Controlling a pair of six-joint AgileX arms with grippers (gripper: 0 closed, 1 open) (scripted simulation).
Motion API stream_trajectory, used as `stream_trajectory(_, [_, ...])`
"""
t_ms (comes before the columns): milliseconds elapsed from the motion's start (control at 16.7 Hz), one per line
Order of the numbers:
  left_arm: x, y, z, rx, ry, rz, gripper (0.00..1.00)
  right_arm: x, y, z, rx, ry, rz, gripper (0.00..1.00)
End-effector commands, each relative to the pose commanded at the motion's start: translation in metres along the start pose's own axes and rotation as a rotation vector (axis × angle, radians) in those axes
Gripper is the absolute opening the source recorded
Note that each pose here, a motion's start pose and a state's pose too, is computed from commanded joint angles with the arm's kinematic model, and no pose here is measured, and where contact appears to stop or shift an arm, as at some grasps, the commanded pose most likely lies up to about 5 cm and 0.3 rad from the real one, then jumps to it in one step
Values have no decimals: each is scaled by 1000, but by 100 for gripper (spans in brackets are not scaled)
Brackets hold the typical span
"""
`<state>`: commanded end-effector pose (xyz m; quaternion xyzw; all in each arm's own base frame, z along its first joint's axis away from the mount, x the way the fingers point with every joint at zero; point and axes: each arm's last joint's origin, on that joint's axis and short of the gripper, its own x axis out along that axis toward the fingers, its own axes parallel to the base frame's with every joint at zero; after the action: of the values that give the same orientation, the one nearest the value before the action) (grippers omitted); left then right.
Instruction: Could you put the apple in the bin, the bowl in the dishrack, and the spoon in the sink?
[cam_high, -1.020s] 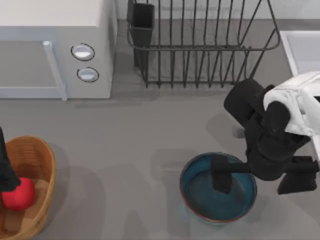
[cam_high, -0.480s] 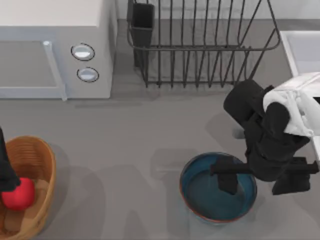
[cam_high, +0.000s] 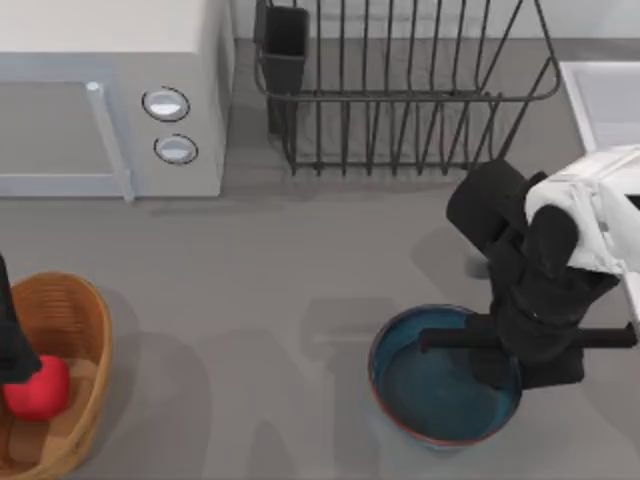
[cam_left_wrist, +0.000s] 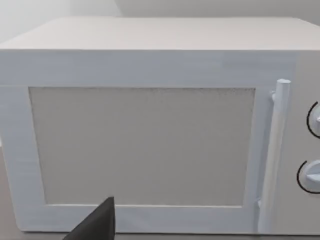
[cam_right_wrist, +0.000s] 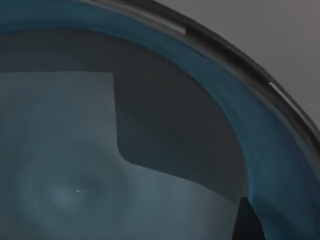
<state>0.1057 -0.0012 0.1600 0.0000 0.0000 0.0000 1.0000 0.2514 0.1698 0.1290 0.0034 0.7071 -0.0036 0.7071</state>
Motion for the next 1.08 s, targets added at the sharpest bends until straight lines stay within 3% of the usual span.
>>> stream_trajectory(660, [0,0,0,0,0,0,100,-6,1,1,0,-6,3,0])
stream_trajectory(1080, [0,0,0,0,0,0,100,-77,2,2,2,19,-14,0])
